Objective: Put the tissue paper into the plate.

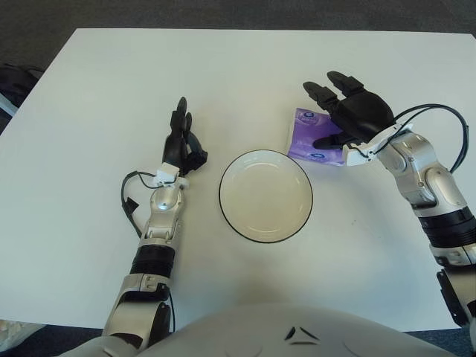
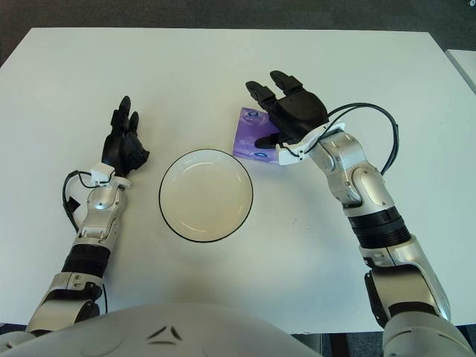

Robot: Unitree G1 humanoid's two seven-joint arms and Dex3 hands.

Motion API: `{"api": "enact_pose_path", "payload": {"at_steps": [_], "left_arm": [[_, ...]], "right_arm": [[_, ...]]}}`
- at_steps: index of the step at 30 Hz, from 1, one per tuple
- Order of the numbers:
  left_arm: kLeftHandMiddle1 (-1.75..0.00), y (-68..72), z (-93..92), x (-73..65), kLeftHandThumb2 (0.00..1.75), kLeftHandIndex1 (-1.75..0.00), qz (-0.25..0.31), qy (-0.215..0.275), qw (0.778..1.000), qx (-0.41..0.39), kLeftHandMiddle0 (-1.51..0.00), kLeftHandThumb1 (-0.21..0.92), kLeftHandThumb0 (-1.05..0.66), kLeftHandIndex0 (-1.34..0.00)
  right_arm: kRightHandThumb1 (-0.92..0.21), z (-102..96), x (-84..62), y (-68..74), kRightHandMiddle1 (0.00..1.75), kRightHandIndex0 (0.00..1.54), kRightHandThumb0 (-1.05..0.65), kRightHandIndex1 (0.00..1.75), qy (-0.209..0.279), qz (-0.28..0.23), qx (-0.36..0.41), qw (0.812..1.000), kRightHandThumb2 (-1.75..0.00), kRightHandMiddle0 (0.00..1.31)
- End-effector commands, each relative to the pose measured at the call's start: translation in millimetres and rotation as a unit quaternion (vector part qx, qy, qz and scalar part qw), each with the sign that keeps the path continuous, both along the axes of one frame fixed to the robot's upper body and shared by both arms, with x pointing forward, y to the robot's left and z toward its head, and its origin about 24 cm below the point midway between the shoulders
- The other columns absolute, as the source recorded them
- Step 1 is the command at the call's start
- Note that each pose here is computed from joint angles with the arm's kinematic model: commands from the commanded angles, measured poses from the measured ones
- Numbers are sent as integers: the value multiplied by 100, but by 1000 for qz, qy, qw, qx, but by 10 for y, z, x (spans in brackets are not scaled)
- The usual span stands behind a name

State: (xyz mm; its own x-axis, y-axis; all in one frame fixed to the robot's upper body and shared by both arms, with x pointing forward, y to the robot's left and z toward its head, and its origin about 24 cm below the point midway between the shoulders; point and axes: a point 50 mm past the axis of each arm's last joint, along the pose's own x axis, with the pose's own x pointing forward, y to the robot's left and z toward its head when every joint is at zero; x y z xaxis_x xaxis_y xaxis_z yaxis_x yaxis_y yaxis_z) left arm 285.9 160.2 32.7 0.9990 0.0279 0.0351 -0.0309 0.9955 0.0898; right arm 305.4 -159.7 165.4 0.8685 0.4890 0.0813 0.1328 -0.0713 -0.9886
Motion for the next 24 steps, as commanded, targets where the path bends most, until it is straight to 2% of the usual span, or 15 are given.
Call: {"api": "enact_pose_path", "payload": {"at_steps": [1, 5, 10, 24], "left_arm": [[-1, 22, -400, -202, 113, -21, 11, 98, 995, -2, -20, 92, -90, 0], [-1, 24, -399, -206, 113, -22, 11, 97, 995, -1, -19, 92, -90, 0], [-1, 29, -401, -205, 113, -22, 12, 97, 995, 1, -20, 92, -90, 0], [0, 74, -403, -218, 112, -14, 11, 99, 995, -2, -19, 92, -90, 0]], "right_arm": [[-92, -121, 49, -6, 0, 0, -105, 0, 2, -11, -11, 1000, -43, 0], [-92, -250, 111, -27, 0, 0, -105, 0, 10, -23, -17, 1000, -44, 0], [-92, -284, 148, -24, 0, 0, -105, 0, 15, -26, -15, 999, -43, 0], [-92, -361, 115, -13, 0, 0, -105, 0, 33, -16, -21, 999, -50, 0]]}}
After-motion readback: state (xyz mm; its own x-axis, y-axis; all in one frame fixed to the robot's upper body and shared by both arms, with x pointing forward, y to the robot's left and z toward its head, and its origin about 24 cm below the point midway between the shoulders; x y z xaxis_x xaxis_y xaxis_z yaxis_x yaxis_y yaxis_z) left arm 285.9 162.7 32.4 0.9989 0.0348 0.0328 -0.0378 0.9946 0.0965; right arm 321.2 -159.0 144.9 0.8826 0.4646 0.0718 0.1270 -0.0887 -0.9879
